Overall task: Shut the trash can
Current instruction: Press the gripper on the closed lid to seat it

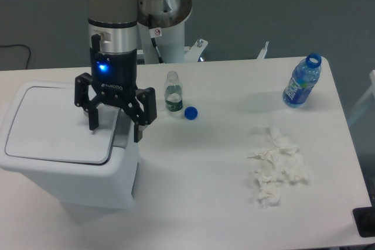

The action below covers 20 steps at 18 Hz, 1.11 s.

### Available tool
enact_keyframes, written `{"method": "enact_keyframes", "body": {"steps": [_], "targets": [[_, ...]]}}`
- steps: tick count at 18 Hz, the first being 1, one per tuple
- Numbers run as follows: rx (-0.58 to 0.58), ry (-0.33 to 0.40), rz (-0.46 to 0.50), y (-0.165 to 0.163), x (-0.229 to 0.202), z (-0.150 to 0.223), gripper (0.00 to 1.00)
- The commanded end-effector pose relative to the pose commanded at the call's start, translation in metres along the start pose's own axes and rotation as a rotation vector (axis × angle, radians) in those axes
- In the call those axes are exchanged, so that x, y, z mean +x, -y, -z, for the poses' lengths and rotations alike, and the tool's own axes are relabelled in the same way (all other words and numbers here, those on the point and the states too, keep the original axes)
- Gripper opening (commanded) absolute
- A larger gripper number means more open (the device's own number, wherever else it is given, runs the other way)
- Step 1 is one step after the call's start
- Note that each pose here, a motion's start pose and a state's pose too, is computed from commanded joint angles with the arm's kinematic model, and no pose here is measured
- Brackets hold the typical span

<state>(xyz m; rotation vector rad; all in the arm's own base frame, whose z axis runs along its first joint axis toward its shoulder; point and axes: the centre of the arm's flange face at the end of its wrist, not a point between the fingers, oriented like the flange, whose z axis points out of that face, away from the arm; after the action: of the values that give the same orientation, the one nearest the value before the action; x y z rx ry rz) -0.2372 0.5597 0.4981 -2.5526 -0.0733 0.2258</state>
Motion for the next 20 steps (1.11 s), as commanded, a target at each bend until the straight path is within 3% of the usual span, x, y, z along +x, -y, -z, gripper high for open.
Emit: {"method": "enact_keyframes", "body": {"steps": [20], "targets": [[-0.014, -0.009, 0.003, -0.002, -0.001, -0.012, 1.00]]}}
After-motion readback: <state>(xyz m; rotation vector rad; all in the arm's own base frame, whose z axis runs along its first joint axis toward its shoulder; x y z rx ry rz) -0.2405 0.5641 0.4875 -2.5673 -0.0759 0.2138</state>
